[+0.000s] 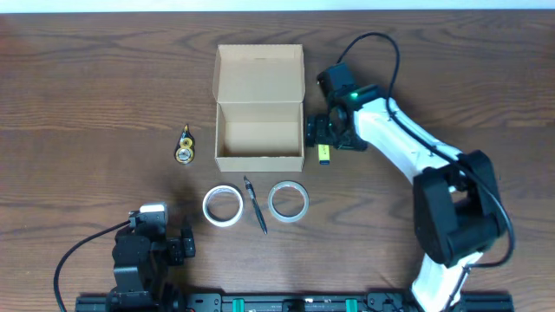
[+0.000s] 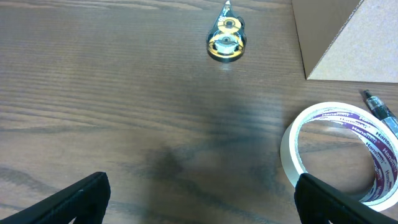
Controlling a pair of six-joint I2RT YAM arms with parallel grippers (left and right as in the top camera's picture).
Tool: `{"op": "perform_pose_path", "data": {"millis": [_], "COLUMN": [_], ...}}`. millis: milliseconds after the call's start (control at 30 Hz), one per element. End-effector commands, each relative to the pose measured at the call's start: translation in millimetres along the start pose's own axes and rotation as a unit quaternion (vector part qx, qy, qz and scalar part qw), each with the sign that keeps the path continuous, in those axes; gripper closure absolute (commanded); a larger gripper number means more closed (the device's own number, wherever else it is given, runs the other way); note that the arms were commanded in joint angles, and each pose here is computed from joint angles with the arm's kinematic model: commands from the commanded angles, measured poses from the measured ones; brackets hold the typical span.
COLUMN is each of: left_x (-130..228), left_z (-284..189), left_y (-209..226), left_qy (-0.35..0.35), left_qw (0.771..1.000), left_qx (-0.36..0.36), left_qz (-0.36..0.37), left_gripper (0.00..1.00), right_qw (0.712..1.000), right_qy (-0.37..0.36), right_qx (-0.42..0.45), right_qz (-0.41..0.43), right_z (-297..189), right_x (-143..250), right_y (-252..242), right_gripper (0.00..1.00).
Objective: Pack container
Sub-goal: 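Reach the right gripper to the yellow highlighter and grasp it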
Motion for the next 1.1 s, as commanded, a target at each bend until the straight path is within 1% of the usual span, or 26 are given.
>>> {"op": "perform_pose_path", "data": {"millis": [0,33,100,267,767,800,967,1033,1067], "left_x": [23,23,23,23,23,23,23,23,23], "left_z": [9,9,9,9,9,9,9,9,9], "left_y": [-1,-1,-1,-1,-1,-1,-1,-1,-1], "left_qy": [0.040,0.040,0.040,0.040,0.040,0.040,0.040,0.040,0.040], "left_qw": [0.999,0.999,0.999,0.999,0.999,0.999,0.999,0.999,0.999], "left_qx": [0.000,0.000,0.000,0.000,0.000,0.000,0.000,0.000,0.000], "left_qz": [0.003,0.003,0.003,0.003,0.003,0.003,0.003,0.003,0.003], "left_gripper": [0.05,0.05,0.05,0.05,0.04,0.05,0.04,0.05,0.05], "right_qw": [0.999,0.999,0.999,0.998,0.997,0.998,0.997,0.997,0.997], "right_qy": [0.005,0.006,-0.003,-0.011,0.008,0.007,0.008,0.009,0.006], "right_qx": [0.020,0.022,0.037,0.049,0.063,0.062,0.063,0.068,0.072], "right_qz": [0.025,0.026,0.029,0.032,0.033,0.033,0.032,0.032,0.032], "right_z": [11,13,14,15,35,35,40,41,41], "right_x": [3,3,0,-4,1,1,0,1,0], "right_y": [0,-1,-6,-12,-16,-16,-16,-18,-19], "right_gripper": [0.09,0.10,0.14,0.19,0.36,0.42,0.63,0.71,0.73]}}
Point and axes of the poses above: each gripper's point midway between its finger pads, its own z axis out along the fingers, its own y axis along the line the jaws close on, x = y × z, the point moved 2 cm from there along -z, back along the fingers, and after that the axes turned 4 degrees about z, right-handed, at the moved point
